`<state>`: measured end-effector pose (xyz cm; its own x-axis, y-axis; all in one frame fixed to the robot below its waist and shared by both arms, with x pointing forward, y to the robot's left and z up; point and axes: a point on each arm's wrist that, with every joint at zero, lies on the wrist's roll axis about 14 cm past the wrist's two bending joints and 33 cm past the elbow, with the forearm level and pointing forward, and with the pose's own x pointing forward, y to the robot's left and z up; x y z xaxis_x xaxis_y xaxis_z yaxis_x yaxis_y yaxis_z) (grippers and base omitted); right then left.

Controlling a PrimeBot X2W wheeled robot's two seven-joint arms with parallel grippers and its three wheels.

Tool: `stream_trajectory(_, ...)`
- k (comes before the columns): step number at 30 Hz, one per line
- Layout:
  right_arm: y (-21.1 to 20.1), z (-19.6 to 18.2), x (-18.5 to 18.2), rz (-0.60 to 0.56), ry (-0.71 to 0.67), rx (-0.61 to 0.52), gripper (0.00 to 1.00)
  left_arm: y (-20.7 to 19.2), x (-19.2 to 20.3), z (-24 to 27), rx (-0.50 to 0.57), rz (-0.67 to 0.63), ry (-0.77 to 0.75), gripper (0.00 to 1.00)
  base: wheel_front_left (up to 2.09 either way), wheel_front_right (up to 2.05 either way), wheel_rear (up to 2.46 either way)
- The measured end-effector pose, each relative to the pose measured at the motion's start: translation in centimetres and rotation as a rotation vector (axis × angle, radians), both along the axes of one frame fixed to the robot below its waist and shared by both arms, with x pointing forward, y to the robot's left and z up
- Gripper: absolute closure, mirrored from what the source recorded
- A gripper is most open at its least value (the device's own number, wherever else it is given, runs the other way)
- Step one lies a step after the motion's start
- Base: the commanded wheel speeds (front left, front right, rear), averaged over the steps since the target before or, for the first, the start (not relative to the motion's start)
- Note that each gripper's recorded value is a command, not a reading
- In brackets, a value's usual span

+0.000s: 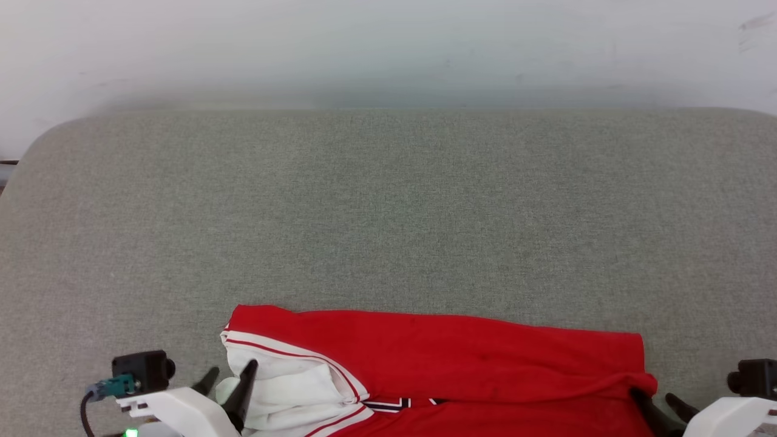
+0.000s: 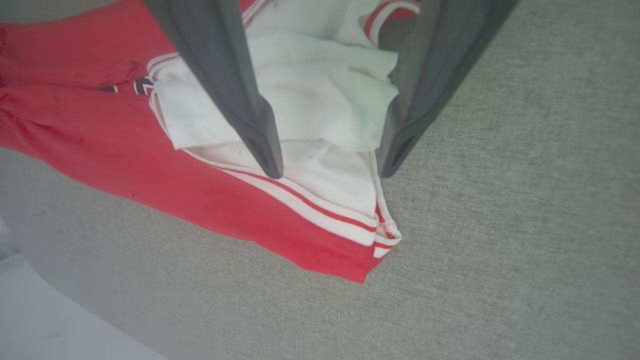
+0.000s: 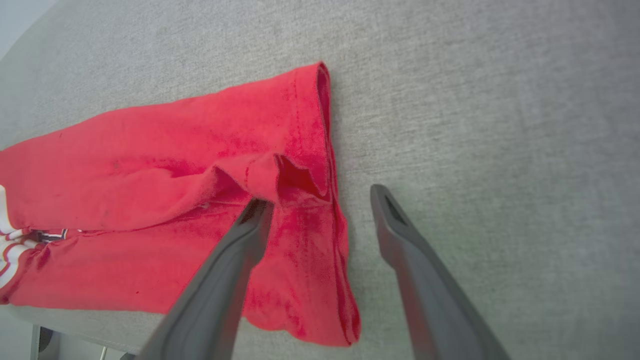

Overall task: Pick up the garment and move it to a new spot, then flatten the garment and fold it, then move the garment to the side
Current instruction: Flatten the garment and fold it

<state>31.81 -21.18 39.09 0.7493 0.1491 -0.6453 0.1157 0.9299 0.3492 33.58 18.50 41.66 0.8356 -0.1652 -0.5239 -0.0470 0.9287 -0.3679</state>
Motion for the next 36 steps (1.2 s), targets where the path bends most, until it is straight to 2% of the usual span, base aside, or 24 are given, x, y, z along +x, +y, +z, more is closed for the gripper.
stream_trajectory(11,-2.8,4.0,0.2,0.028,-0.022,-0.095,0.00,2.0,3.1,8.5,0.151,0.099,-0.416,0.00,0.00,0.00,0.00)
stream_trajectory(16,-2.4,4.4,0.7,0.073,0.008,-0.115,0.00,2.4,3.4,11.8,0.221,0.133,-0.569,0.00,0.00,0.00,0.00)
stream_trajectory(22,-0.1,2.3,1.5,0.130,0.089,-0.066,0.00,2.1,3.6,13.4,0.246,0.144,-0.638,0.00,0.00,0.00,0.00)
stream_trajectory(28,2.0,-1.3,0.8,0.166,0.203,-0.009,0.00,2.5,3.8,13.2,0.260,0.165,-0.633,0.00,0.00,0.00,0.00)
stream_trajectory(36,5.2,-3.1,-0.1,0.222,0.246,0.078,0.00,2.8,4.0,12.8,0.270,0.176,-0.622,0.00,0.00,0.00,0.00)
